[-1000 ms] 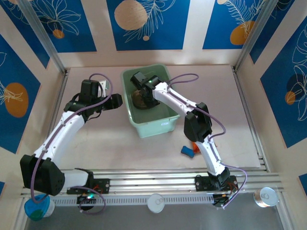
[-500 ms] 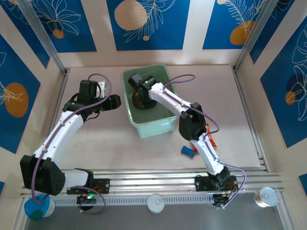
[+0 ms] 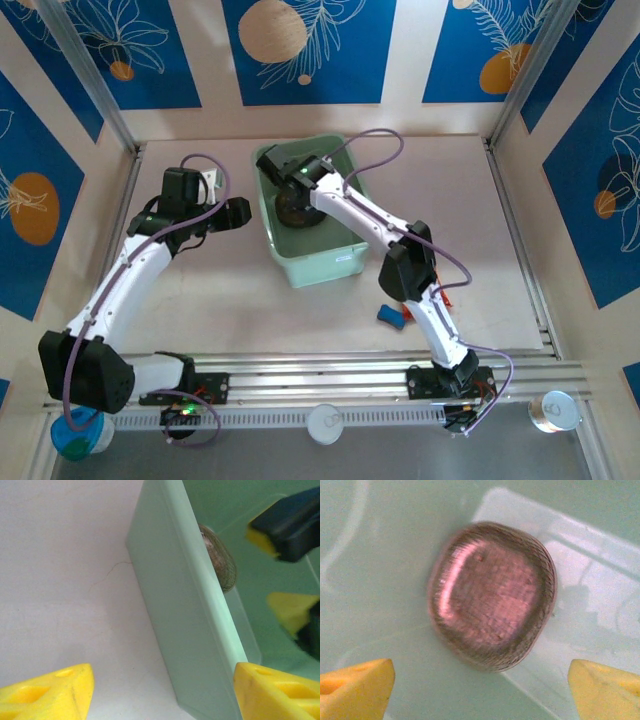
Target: Place the plates into the plastic bin on the countertop
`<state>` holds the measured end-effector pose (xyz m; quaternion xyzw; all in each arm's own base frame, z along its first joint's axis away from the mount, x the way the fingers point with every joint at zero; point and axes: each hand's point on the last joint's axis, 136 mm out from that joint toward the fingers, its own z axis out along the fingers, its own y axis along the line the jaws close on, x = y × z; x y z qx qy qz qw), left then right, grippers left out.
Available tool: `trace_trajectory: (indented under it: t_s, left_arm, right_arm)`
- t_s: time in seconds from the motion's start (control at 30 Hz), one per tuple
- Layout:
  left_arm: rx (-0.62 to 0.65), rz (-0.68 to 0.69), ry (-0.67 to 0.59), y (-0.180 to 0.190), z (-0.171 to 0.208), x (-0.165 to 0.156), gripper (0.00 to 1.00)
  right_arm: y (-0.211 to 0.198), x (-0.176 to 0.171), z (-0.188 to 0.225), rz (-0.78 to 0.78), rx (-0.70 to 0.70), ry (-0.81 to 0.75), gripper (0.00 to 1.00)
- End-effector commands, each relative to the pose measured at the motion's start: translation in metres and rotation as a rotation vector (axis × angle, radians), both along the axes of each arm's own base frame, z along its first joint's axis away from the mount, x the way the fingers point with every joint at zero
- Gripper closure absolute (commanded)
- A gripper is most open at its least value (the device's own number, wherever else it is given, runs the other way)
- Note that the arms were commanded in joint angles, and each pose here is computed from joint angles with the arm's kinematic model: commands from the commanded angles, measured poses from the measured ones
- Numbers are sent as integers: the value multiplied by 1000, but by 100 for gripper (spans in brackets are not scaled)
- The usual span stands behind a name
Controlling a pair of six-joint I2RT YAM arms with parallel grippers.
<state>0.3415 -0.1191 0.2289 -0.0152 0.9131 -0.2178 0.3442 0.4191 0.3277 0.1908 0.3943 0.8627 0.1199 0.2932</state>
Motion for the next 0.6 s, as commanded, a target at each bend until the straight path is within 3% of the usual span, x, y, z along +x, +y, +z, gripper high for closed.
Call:
trace_trajectory:
  t_s: [0.0, 0.13, 0.37, 0.43, 0.57]
  left_arm:
    - [10, 29, -65, 10, 18, 3, 26]
    - [44, 62, -93, 20, 16, 2, 26]
    - [181, 137, -145, 54, 2, 0, 24]
    - [231, 169, -158, 65, -4, 2, 23]
    - [336, 212, -181, 83, -30, 7, 20]
  right_arm:
    - [-28, -3, 74, 93, -124, -172, 4]
    - [-57, -14, 119, 197, -266, -250, 4]
    - [-144, -49, 145, 286, -586, -319, 1]
    - [-177, -59, 131, 291, -604, -314, 1]
    - [-267, -77, 77, 192, -490, -237, 1]
